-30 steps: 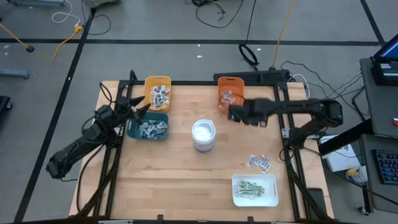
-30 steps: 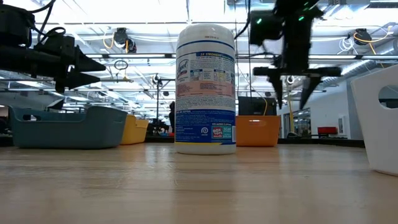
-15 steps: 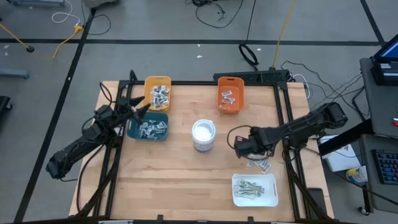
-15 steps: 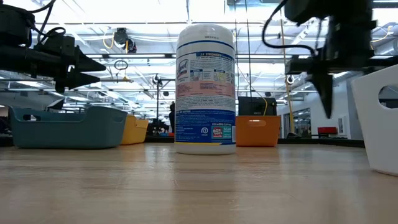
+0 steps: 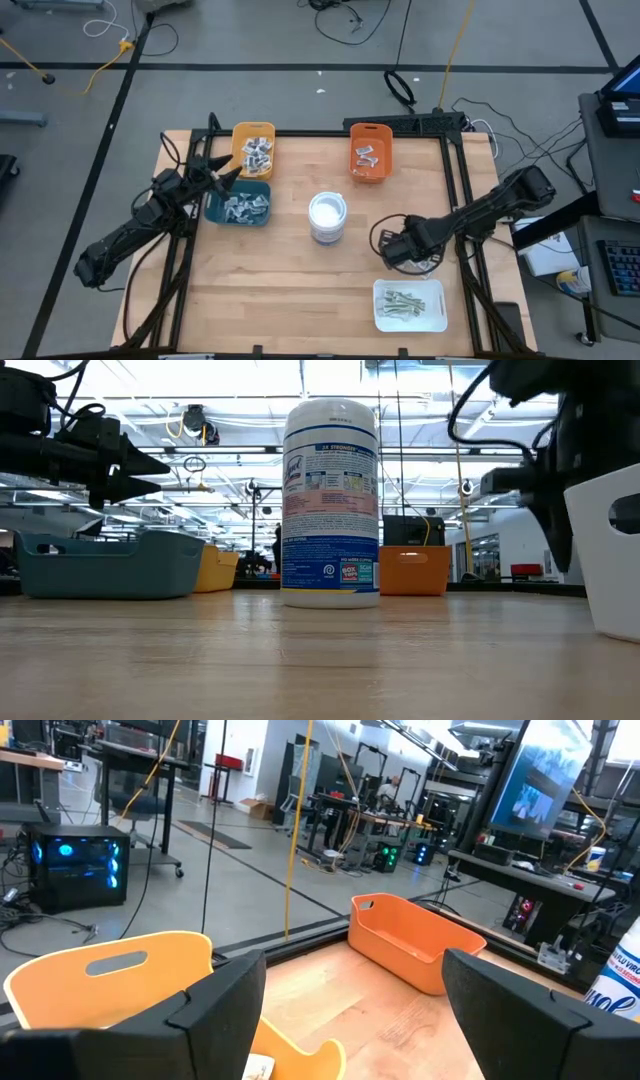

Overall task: Pick & Place First Aid Supplies
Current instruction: Put the orange pad into the orange bin

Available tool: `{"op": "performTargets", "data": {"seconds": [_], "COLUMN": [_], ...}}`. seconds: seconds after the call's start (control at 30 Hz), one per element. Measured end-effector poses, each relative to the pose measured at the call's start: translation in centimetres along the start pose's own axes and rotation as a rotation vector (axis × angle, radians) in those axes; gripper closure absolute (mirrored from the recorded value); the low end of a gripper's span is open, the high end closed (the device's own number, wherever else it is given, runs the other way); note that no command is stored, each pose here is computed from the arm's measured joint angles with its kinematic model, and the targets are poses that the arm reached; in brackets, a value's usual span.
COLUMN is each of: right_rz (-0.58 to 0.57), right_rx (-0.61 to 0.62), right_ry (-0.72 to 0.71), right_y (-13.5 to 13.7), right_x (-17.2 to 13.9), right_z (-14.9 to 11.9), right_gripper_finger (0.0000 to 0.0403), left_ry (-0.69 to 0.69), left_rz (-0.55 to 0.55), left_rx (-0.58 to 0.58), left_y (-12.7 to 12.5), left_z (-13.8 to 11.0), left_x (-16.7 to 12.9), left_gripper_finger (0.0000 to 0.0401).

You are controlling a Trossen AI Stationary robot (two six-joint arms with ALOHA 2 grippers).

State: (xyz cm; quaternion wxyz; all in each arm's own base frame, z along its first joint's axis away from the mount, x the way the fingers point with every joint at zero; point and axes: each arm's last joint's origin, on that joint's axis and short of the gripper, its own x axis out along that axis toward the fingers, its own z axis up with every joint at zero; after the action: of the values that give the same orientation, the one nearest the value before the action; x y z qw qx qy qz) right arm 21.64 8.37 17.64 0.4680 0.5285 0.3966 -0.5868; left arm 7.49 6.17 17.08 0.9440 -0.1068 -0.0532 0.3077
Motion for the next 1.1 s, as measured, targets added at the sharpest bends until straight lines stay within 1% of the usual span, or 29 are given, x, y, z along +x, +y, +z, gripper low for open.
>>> {"op": "performTargets", "data": {"seconds": [0.1, 0.27, 0.47, 0.53, 0.6, 0.67, 0.77, 0.9, 0.93, 1.03, 1.1], "right_rz": [-0.01, -0.04, -0.003, 0.005, 0.012, 0.015, 0.018, 0.022, 0.025, 0.023, 0.026], "right_rx": [-0.016, -0.017, -0.06, -0.077, -0.1, -0.112, -0.133, -0.164, -0.176, -0.223, -0.292], "right_ry": [0.038, 0.059, 0.107, 0.126, 0.133, 0.137, 0.139, 0.151, 0.15, 0.155, 0.159], "right_y": [0.1, -0.3, -0.1, 0.1, 0.2, 0.3, 0.4, 0.6, 0.7, 0.9, 1.1], "right_x": [1.2, 2.7, 3.8, 4.0, 4.1, 4.1, 4.1, 4.1, 4.2, 4.2, 4.0], "right_z": [-0.1, 0.1, 0.6, 0.8, 0.9, 1.0, 1.1, 1.3, 1.4, 1.8, 2.1], "right_gripper_finger": [0.0195, 0.0195, 0.0196, 0.0201, 0.0216, 0.0241, 0.0293, 0.0378, 0.0389, 0.0392, 0.0396], "left_ry": [0.0, 0.0, 0.0, 0.0, 0.0, 0.0, 0.0, 0.0, 0.0, 0.0, 0.0], "left_rz": [0.0, 0.0, 0.0, 0.0, 0.0, 0.0, 0.0, 0.0, 0.0, 0.0, 0.0], "left_rx": [0.0, 0.0, 0.0, 0.0, 0.0, 0.0, 0.0, 0.0, 0.0, 0.0, 0.0], "left_y": [0.0, 0.0, 0.0, 0.0, 0.0, 0.0, 0.0, 0.0, 0.0, 0.0, 0.0], "left_z": [0.0, 0.0, 0.0, 0.0, 0.0, 0.0, 0.0, 0.0, 0.0, 0.0, 0.0], "left_x": [0.0, 0.0, 0.0, 0.0, 0.0, 0.0, 0.0, 0.0, 0.0, 0.0, 0.0], "left_gripper_finger": [0.0096, 0.0095, 0.0096, 0.0095, 0.0096, 0.0095, 0.0095, 0.0095, 0.0095, 0.0095, 0.0095]}}
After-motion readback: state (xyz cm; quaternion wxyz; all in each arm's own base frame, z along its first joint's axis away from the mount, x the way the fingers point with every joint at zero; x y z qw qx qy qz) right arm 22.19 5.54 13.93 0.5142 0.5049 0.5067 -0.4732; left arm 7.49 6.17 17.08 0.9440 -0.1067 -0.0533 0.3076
